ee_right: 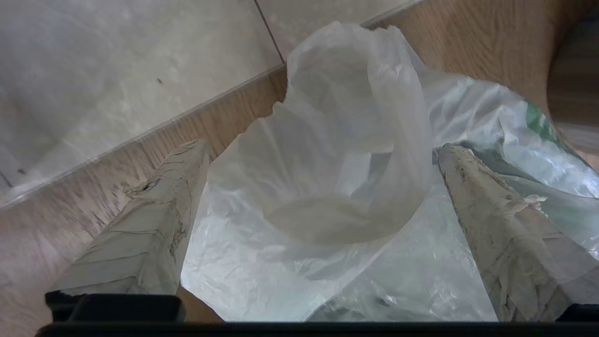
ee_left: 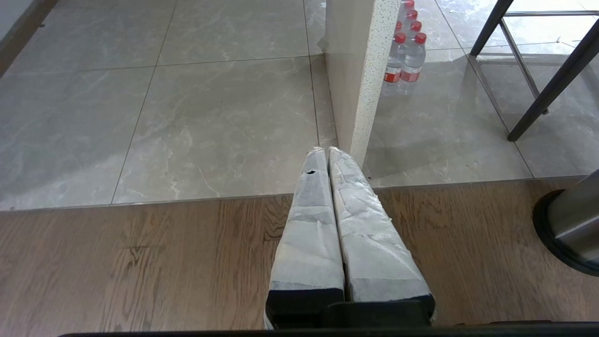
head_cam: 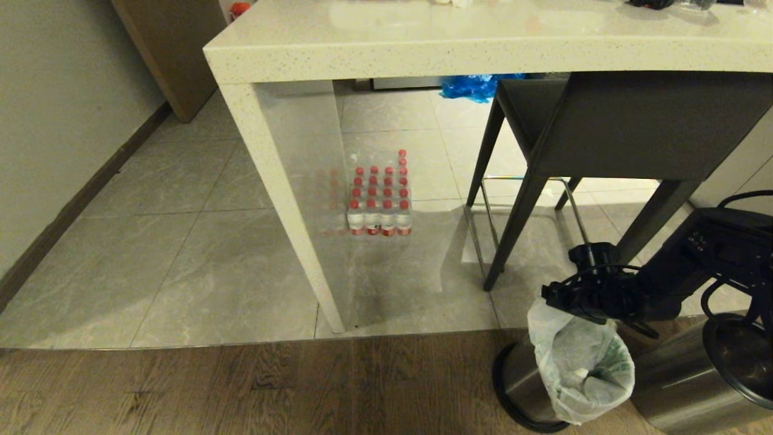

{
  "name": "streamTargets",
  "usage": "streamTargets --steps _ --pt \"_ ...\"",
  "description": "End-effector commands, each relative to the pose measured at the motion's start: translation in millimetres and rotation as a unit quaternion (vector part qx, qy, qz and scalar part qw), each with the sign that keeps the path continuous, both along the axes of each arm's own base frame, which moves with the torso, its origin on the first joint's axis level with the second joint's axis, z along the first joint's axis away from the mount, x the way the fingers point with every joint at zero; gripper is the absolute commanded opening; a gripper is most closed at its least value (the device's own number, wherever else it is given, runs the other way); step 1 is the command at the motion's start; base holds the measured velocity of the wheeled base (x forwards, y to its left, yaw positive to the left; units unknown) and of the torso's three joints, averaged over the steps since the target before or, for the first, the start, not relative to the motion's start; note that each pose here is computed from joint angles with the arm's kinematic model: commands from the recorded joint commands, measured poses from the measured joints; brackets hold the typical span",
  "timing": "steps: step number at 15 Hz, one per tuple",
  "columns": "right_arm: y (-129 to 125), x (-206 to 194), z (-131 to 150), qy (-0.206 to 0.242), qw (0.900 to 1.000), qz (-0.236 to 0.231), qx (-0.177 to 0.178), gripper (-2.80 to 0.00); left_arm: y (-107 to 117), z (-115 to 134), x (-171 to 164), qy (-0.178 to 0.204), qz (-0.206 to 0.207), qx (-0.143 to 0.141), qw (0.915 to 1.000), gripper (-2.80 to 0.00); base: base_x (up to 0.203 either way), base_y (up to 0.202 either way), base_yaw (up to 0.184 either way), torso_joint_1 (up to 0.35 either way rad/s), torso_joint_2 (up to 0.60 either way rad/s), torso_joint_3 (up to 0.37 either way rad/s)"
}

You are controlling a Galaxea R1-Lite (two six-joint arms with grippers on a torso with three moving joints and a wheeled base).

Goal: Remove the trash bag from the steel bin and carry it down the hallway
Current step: Pick up the trash bag

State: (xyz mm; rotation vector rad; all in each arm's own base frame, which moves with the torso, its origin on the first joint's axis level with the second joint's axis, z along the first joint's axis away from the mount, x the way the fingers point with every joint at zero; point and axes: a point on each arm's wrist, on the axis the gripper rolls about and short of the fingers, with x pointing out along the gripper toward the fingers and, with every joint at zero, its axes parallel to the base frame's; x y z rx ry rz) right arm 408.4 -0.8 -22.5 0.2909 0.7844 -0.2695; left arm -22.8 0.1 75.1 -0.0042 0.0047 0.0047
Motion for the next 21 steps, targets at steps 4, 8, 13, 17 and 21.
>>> streamTargets --steps 4,8,13,17,21 --pt "12 -1 -2 0.005 1.000 0.012 -0.004 0.00 0 0 0 0.000 0.000 0.000 1.0000 -2.80 0.000 0.000 0.000 0.000 0.00 0.000" --pt "15 1 0 0.000 1.000 0.015 0.000 0.00 0 0 0 0.000 0.000 0.000 1.0000 -2.80 0.000 0.000 0.000 0.000 0.00 0.000" --pt "19 0 -5 0.004 1.000 0.017 -0.002 0.00 0 0 0 0.001 0.000 0.000 1.0000 -2.80 0.000 0.000 0.000 0.000 0.00 0.000" --pt "21 3 -7 -0.005 1.000 0.012 0.000 -2.80 0 0 0 0.000 0.000 0.000 1.0000 -2.80 0.000 0.000 0.000 0.000 0.00 0.000" --pt "24 -1 -7 0.001 1.000 0.004 -0.009 -2.80 0 0 0 0.001 0.000 0.000 1.0000 -2.80 0.000 0.000 0.000 0.000 0.00 0.000"
